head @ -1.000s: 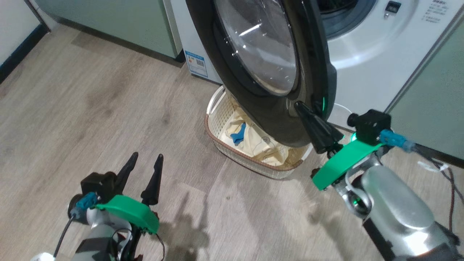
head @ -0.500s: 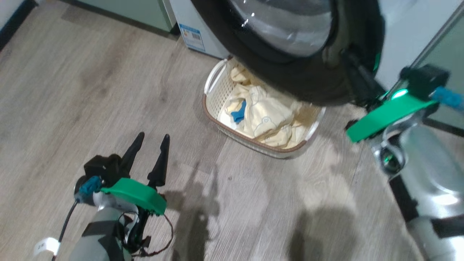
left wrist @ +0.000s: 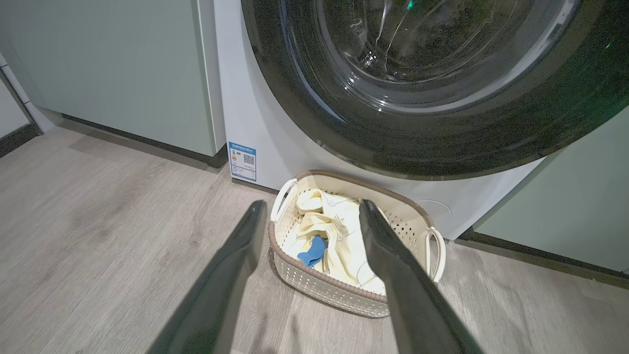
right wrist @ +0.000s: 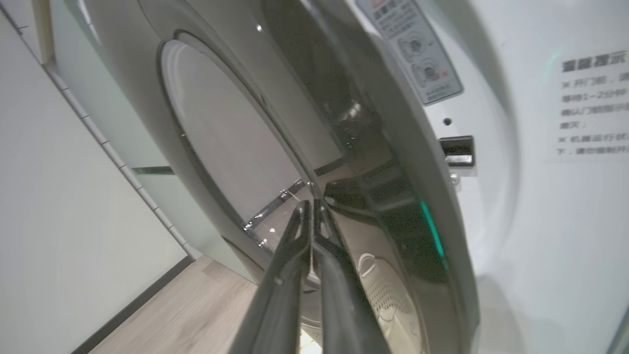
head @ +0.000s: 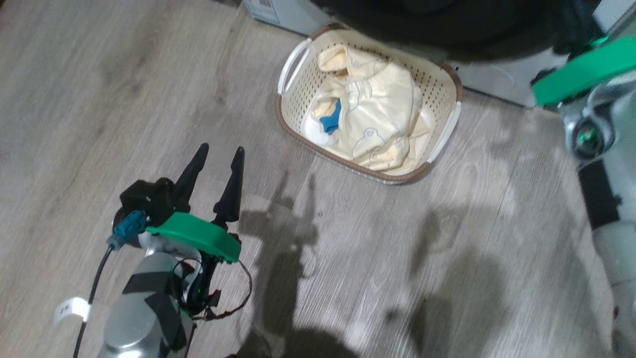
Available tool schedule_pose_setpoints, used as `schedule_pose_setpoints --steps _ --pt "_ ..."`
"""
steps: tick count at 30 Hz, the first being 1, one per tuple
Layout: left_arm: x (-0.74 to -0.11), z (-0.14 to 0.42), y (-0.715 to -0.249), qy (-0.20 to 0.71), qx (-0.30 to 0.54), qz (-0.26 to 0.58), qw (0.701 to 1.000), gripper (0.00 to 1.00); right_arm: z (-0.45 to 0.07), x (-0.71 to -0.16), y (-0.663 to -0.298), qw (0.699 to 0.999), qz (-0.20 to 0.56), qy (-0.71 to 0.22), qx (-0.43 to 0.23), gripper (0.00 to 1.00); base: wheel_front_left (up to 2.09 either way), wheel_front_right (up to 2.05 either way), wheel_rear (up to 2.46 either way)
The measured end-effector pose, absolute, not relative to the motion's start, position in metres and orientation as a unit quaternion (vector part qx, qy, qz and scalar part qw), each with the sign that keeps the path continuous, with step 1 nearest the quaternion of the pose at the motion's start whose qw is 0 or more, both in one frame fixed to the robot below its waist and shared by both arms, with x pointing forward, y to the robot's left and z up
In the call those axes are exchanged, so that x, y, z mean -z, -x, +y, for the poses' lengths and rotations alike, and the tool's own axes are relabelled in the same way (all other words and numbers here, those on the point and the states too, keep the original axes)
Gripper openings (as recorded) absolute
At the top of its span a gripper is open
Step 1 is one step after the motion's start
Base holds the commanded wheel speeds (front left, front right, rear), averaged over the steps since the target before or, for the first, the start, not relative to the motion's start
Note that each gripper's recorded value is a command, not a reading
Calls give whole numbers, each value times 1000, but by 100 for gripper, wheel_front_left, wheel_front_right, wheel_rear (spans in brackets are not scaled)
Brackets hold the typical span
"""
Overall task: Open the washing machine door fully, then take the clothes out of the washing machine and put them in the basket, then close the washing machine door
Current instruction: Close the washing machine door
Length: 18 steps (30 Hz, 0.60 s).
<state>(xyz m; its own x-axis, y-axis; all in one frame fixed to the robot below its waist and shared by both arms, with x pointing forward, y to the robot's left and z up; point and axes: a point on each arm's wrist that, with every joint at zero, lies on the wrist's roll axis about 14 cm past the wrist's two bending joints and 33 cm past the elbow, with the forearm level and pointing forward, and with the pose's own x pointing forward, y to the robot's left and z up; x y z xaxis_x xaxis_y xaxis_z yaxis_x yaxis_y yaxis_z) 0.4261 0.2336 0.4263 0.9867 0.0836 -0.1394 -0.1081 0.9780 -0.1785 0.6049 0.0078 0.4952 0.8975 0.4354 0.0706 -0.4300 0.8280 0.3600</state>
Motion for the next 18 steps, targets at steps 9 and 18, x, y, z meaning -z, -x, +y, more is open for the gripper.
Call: schedule_pose_setpoints --steps 9,18 --pt "-412 228 -442 97 -44 77 991 100 -5 -494 -644 959 1 -202 -199 0 0 0 0" --pt "-403 225 -454 97 -41 83 991 100 -11 -490 -663 960 -2 -206 -190 0 0 0 0"
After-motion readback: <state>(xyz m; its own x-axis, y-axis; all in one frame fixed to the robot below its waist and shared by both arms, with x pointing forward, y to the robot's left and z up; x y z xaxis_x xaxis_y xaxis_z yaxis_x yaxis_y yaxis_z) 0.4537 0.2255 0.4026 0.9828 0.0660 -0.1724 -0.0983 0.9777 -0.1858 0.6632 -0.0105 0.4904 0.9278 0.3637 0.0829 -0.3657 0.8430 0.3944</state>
